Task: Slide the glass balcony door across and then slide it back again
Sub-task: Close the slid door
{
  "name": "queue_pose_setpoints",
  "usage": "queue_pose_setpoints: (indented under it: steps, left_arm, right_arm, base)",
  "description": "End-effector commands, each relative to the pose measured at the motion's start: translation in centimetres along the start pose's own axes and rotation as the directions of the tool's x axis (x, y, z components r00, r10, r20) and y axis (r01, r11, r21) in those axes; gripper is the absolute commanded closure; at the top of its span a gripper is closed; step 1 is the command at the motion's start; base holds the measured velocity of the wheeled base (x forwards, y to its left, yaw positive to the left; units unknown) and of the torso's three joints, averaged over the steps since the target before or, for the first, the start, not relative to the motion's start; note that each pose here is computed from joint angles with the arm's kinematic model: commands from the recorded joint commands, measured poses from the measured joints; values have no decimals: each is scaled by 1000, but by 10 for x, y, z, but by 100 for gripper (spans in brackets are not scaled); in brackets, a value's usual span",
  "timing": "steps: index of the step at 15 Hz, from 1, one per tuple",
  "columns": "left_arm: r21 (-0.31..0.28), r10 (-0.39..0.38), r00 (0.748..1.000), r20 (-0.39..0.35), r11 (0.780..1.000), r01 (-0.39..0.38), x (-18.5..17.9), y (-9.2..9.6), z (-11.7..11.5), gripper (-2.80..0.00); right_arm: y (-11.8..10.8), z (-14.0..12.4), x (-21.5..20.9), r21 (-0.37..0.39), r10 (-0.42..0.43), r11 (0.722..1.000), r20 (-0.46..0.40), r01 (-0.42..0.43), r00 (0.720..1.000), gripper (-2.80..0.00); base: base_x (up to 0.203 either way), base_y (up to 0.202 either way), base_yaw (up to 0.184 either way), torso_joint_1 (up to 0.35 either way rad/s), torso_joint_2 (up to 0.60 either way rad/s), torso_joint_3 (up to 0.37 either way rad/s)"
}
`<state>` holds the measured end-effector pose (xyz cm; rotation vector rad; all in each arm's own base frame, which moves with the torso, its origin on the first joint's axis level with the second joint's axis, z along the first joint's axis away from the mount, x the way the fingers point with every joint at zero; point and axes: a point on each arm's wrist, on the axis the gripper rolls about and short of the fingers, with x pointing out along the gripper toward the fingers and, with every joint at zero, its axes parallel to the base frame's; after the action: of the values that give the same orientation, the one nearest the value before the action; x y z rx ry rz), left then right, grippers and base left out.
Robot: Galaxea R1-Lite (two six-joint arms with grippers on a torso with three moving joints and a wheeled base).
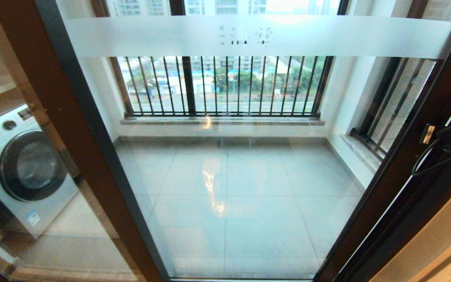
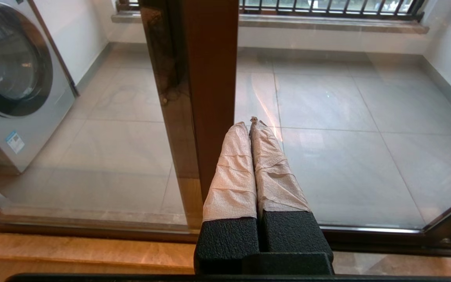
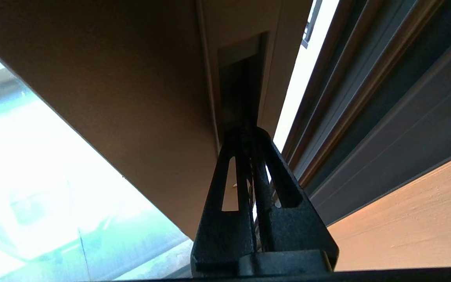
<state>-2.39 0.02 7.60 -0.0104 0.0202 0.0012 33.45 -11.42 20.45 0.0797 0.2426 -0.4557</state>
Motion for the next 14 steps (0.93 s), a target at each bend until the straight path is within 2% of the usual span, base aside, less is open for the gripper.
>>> queue_pose_setpoints:
  steps: [1,14]
  left_arm:
    - [0,0,1000,-3,1000,0,0,0,0,0]
    - [0,0,1000,-1,1000,0,0,0,0,0]
  right_arm:
    - [-3,-1,5,3,-12,1000,2,12,1000,0]
    - [-19,2,18,15,-57,998,13,57,998,0]
  base:
    - [0,0,0,0,0,0]
    - [0,0,0,0,0,0]
